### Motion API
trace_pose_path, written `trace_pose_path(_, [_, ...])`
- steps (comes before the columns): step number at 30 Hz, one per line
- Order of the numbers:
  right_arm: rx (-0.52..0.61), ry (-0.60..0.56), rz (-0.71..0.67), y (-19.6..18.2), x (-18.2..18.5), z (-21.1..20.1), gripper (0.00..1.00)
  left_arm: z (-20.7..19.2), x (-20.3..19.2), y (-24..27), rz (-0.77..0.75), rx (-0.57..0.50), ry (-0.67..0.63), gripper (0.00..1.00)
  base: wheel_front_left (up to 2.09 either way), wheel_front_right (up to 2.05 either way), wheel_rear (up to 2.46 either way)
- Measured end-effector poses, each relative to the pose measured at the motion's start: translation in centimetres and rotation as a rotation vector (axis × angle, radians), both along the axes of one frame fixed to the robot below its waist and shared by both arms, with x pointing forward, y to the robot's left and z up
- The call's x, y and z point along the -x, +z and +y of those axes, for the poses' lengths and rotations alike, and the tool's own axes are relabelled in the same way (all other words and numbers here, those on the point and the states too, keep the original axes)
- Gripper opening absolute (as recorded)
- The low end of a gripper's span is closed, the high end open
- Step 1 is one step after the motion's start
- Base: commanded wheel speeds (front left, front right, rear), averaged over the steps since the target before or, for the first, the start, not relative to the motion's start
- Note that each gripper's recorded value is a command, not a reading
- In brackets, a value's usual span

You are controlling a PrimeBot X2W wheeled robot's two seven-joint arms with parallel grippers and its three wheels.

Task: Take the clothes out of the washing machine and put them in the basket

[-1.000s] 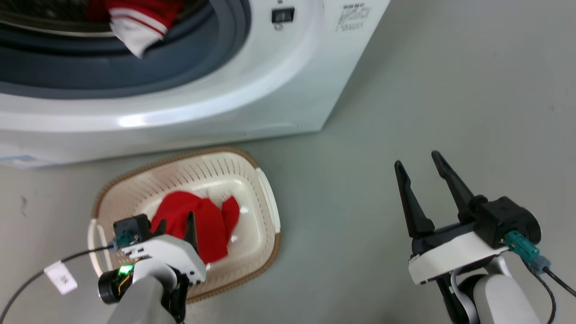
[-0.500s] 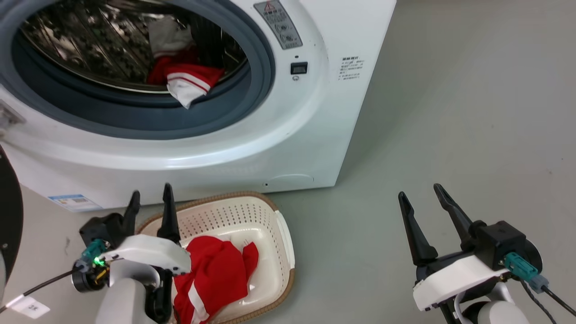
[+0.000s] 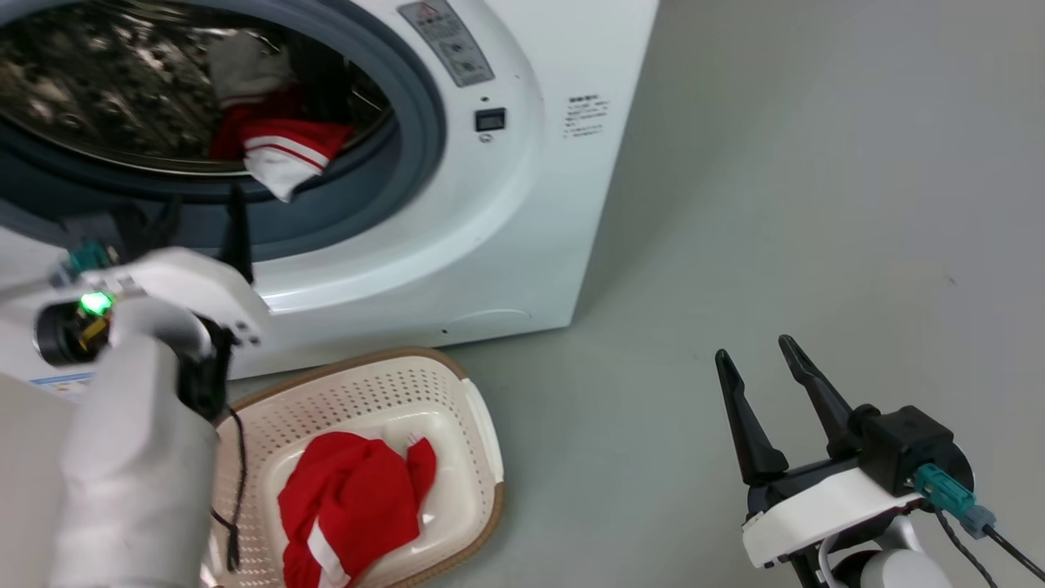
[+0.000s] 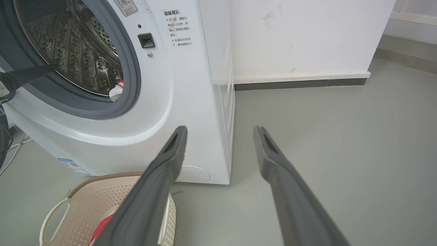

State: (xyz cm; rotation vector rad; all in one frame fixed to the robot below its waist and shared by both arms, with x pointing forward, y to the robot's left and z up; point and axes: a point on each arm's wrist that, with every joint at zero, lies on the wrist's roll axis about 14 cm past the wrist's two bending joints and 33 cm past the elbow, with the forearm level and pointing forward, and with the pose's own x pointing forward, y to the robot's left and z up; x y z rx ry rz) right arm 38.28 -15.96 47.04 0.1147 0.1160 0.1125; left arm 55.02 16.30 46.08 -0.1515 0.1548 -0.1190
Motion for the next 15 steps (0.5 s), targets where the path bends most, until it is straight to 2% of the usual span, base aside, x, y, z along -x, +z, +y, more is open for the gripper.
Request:
trace_pose_path(14, [-0.025,-0.087,0.081,-4.1,-0.6,-2.5,1.00,0.0,-9.0,-5.7,0.381,-0.074,-0.062,1.00,0.00,0.00,0.00])
trace_pose_path(15, [-0.024,-0.101,0.098,-4.9,-0.7,-2.9,1.00,0.0,-9.9,-6.9,0.446,-0.070,-0.068,1.00,0.00,0.00,0.00])
